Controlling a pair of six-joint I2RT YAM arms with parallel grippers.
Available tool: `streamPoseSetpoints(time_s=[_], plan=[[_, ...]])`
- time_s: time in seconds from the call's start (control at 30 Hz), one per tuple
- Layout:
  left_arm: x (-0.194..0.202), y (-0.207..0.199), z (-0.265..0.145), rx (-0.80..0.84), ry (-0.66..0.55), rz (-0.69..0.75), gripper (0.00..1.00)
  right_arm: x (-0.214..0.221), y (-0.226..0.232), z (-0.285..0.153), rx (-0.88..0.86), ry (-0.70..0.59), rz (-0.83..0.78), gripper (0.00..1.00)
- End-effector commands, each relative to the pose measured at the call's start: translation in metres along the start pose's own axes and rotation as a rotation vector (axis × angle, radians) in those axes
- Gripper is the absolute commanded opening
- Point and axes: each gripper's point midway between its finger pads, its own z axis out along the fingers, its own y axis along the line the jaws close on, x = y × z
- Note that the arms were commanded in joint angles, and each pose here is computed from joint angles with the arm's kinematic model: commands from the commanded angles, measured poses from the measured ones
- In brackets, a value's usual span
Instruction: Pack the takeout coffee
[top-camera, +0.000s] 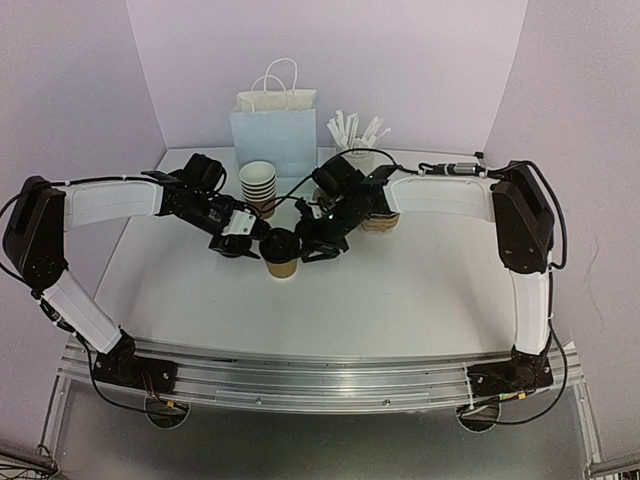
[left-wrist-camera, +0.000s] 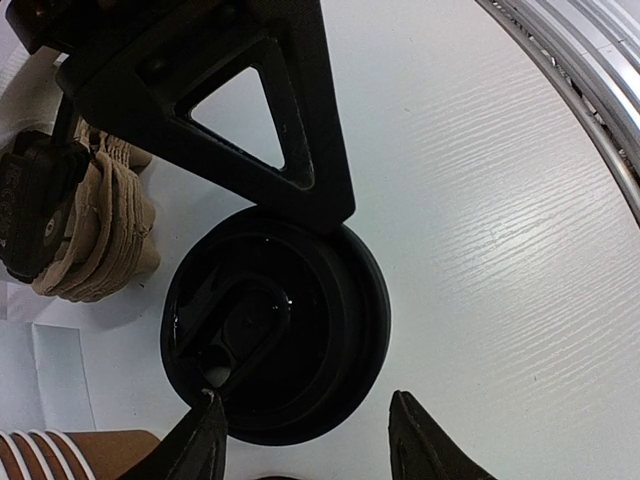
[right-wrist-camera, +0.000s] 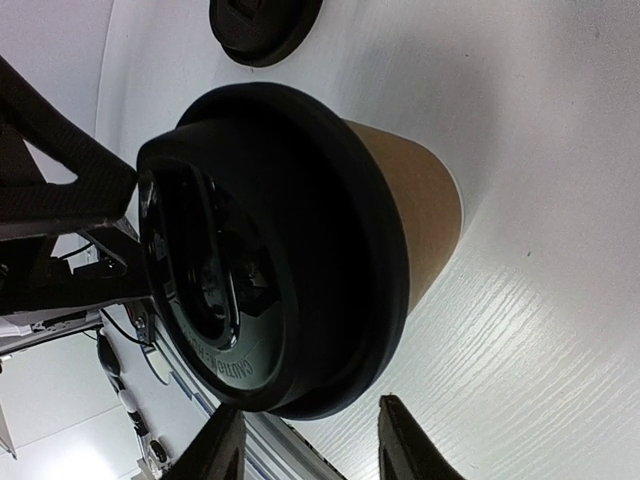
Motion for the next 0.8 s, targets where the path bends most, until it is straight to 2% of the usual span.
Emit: streamPoseSetpoints(time_s=[0.0,0.33,0.63,0.77], plan=[[-0.002,0.0,0.003,0.017,-0.014,-0.021,0.54,-0.013,0.008,-0.006,-0.022,-0.036,-0.017,0.37],[-0.001,-0.008,0.006,0.047,-0.021,-0.034,0.5,-0.016,-0.008,0.005,0.0,-0.025,0.03,0.34],[0.01,-0.026,0.017,0.11,-0.011,-0.038,0.49,-0.005,-0.039,0.019,0.025,0.026,0.141,0.3],[0.021,-0.037,0.022,0.15,0.021,-0.065,0.45,0.005,-0.057,0.026,0.057,0.05,0.207,0.28]])
